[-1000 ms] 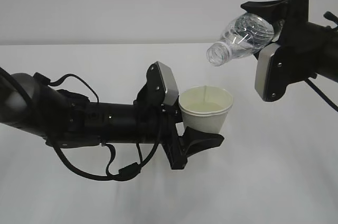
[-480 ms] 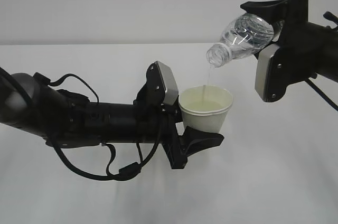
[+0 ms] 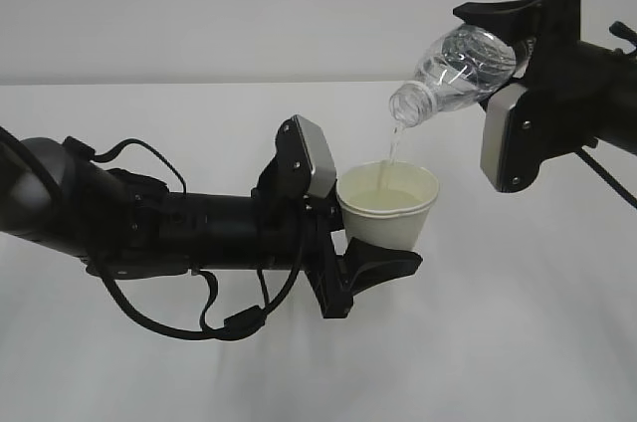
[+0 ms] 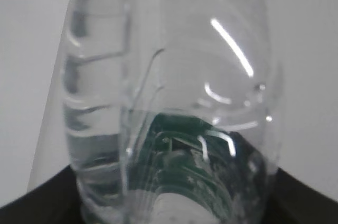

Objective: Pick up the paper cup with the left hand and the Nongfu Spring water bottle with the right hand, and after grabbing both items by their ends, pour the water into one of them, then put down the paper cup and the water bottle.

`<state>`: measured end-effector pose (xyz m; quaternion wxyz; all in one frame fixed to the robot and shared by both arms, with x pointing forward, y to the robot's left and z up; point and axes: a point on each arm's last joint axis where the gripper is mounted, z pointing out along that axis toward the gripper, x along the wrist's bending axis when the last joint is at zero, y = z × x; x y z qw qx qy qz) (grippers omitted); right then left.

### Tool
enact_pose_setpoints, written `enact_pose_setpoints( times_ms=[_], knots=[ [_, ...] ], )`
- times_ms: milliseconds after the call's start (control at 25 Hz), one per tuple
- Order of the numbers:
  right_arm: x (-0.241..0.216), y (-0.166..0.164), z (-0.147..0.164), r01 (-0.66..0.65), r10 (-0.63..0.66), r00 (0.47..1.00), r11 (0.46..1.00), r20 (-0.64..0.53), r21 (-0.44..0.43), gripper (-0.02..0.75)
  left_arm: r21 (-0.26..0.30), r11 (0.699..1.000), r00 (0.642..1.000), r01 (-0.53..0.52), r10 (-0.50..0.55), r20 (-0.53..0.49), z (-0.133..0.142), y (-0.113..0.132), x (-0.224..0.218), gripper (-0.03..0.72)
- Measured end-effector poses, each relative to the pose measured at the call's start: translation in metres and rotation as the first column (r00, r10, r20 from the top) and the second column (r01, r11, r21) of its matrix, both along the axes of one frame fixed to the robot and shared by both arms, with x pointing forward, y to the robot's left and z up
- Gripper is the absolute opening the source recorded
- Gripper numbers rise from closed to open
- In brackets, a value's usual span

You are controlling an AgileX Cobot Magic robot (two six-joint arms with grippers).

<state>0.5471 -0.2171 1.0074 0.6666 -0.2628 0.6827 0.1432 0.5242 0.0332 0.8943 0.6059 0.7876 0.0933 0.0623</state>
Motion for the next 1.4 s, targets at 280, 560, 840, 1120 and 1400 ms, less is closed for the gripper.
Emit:
enact_pose_setpoints(
  times_ms=[280, 560, 840, 1120, 1400],
  knots=[
    [0.0, 0.0, 0.0, -0.001, 0.001, 1.0, 1.0, 0.004, -0.006, 0.471, 0.0, 1.0, 1.0, 0.0, 0.0, 0.0, 0.0, 0.0, 0.0, 0.45],
    [0.0, 0.0, 0.0, -0.001, 0.001, 1.0, 1.0, 0.004, -0.007, 0.471, 0.0, 1.0, 1.0, 0.0, 0.0, 0.0, 0.0, 0.0, 0.0, 0.45],
    [0.0, 0.0, 0.0, -0.001, 0.001, 1.0, 1.0, 0.006, -0.01, 0.471, 0.0, 1.0, 1.0, 0.0, 0.0, 0.0, 0.0, 0.0, 0.0, 0.45],
    [0.0, 0.0001, 0.0002, -0.002, 0.002, 1.0, 1.0, 0.009, -0.01, 0.47, 0.0, 1.0, 1.0, 0.0, 0.0, 0.0, 0.0, 0.0, 0.0, 0.45],
    [0.0, 0.0001, 0.0002, -0.002, 0.002, 1.0, 1.0, 0.01, -0.012, 0.47, 0.0, 1.0, 1.0, 0.0, 0.0, 0.0, 0.0, 0.0, 0.0, 0.45]
  ],
)
